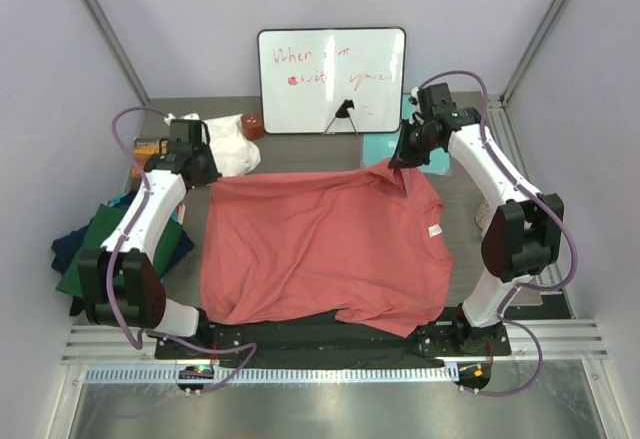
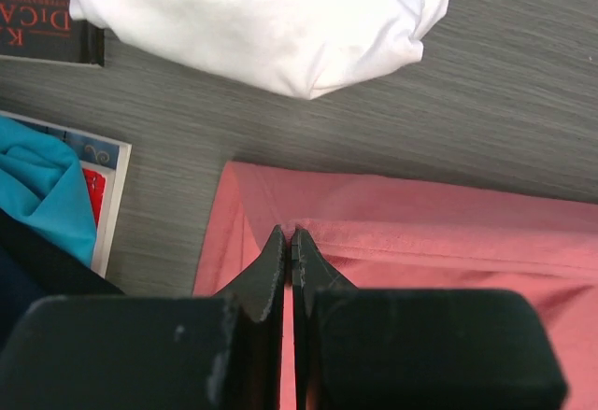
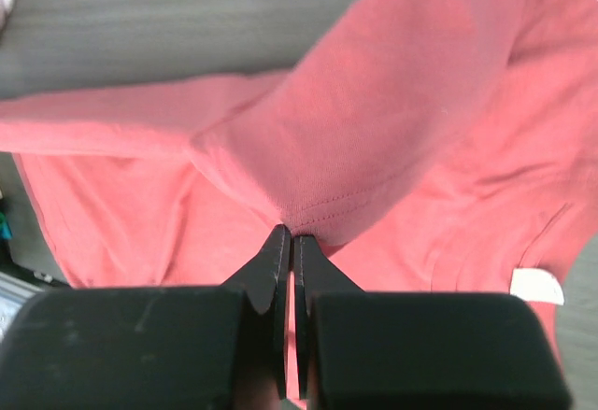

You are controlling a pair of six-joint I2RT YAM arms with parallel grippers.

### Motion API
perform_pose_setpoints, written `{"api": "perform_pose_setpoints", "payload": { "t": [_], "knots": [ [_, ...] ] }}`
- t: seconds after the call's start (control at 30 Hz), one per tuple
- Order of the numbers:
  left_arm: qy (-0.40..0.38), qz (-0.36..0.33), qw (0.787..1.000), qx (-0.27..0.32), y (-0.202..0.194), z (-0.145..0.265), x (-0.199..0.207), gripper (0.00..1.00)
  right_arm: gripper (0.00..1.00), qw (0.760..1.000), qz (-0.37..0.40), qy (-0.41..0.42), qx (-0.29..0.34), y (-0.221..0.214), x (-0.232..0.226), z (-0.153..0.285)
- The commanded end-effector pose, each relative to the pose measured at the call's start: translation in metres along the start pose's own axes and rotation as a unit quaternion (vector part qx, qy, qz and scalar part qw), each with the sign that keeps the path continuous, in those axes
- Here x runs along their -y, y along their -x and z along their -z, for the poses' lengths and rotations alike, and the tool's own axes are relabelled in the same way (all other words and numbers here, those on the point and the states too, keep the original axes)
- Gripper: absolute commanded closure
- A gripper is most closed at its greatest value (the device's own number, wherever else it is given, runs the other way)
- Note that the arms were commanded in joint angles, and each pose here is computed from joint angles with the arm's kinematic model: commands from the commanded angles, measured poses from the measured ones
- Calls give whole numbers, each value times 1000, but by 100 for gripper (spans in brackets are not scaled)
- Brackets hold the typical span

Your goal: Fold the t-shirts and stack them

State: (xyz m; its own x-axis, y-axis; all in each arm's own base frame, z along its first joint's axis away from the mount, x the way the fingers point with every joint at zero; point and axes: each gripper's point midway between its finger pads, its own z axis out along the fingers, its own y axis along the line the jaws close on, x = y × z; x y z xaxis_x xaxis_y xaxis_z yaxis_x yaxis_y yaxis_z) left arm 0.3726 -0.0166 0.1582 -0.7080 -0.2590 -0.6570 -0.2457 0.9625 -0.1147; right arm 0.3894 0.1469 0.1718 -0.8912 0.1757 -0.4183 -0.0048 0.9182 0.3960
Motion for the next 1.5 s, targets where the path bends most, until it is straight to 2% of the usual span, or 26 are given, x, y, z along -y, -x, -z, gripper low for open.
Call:
{"api": "perform_pose_setpoints", "payload": {
  "t": [0.0,0.2,0.5,0.77,0.9,1.2,1.47],
  "knots": [
    [0,12,999,29,9,18,-4,100,99,1000,4,20,-9,-22,-9,16],
    [1,25,999,31,2,26,-7,100,99,999,-2,16,-45,-56,-4,10],
    [35,32,997,-52,-41,2,-18,100,99,996,-9,12,-88,-81,-1,-2],
    [79,32,993,-76,-34,-13,-25,100,99,995,-8,21,-101,-85,-7,-9],
    [109,30,987,-111,-44,-22,-32,100,99,994,-8,20,-109,-91,-8,-11],
    [109,24,985,-133,-53,-32,-31,100,99,991,-4,14,-136,-110,-8,-21],
    [113,16,984,-134,-29,-39,-25,100,99,989,-4,19,-145,-108,-12,-27]
  ]
}}
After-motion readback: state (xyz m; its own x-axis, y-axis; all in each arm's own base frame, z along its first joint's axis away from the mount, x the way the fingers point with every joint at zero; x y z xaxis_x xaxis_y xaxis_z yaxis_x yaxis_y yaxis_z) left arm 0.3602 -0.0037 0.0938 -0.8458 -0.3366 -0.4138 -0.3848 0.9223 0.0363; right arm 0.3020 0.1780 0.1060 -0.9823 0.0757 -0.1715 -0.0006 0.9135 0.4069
